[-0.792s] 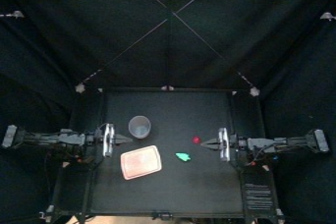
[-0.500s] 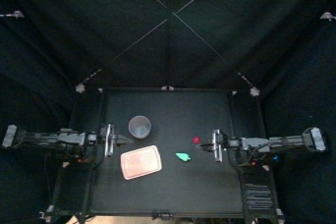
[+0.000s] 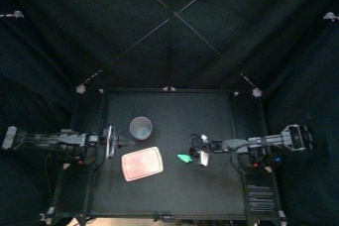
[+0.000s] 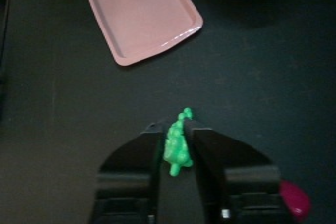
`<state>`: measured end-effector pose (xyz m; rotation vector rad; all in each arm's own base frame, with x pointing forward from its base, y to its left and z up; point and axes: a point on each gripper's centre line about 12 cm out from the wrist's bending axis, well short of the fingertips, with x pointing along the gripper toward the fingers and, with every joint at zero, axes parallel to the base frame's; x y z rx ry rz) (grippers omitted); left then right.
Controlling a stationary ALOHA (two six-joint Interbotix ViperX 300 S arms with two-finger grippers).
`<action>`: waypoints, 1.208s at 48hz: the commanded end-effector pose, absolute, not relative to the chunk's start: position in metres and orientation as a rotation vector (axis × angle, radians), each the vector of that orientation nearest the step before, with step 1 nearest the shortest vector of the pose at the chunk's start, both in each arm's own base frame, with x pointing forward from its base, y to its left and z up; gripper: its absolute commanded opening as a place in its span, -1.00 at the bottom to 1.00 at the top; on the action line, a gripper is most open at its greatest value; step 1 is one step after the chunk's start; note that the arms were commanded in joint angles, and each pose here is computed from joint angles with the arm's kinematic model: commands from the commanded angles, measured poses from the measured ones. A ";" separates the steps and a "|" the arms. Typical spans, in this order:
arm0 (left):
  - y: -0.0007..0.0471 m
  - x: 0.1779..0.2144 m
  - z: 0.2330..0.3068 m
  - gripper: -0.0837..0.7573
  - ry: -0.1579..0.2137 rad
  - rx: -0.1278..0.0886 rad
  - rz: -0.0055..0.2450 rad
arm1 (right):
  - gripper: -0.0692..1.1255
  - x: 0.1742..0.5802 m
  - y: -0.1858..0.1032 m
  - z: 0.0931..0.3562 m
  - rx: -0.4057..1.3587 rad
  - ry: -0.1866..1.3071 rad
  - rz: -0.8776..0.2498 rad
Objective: Pick the green grapes then place it on the pink plate
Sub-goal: Pick the green grapes
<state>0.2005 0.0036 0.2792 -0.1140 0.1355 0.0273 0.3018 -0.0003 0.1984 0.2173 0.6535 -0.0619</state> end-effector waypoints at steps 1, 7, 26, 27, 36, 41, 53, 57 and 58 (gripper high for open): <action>0.0044 0.2029 0.2892 -0.52 0.105 -0.111 0.030 | 0.59 0.317 0.000 0.198 0.269 0.658 -0.077; 0.0047 0.2029 0.2890 -0.52 0.106 -0.109 0.031 | 0.85 0.327 -0.001 0.182 0.296 0.717 -0.091; 0.0099 0.2020 0.2863 -0.52 0.109 -0.111 0.057 | 0.84 0.344 0.001 0.132 0.332 0.909 -0.117; 0.0099 0.2020 0.2863 -0.52 0.109 -0.111 0.057 | 0.84 0.345 0.000 0.131 0.334 0.910 -0.119; 0.0097 0.2021 0.2873 -0.52 0.105 -0.115 0.056 | 0.83 0.344 -0.002 0.126 0.337 0.924 -0.127; 0.0091 0.2024 0.2874 -0.52 0.103 -0.115 0.054 | 0.81 0.343 -0.002 0.123 0.337 0.933 -0.129; 0.0088 0.2021 0.2871 -0.52 0.103 -0.115 0.052 | 0.42 0.344 -0.002 0.114 0.341 0.957 -0.135; 0.0088 0.2021 0.2871 -0.53 0.103 -0.115 0.052 | 0.30 0.345 -0.003 0.115 0.340 0.954 -0.135; 0.0088 0.2021 0.2871 -0.53 0.103 -0.115 0.052 | 0.28 0.346 -0.002 0.116 0.339 0.951 -0.134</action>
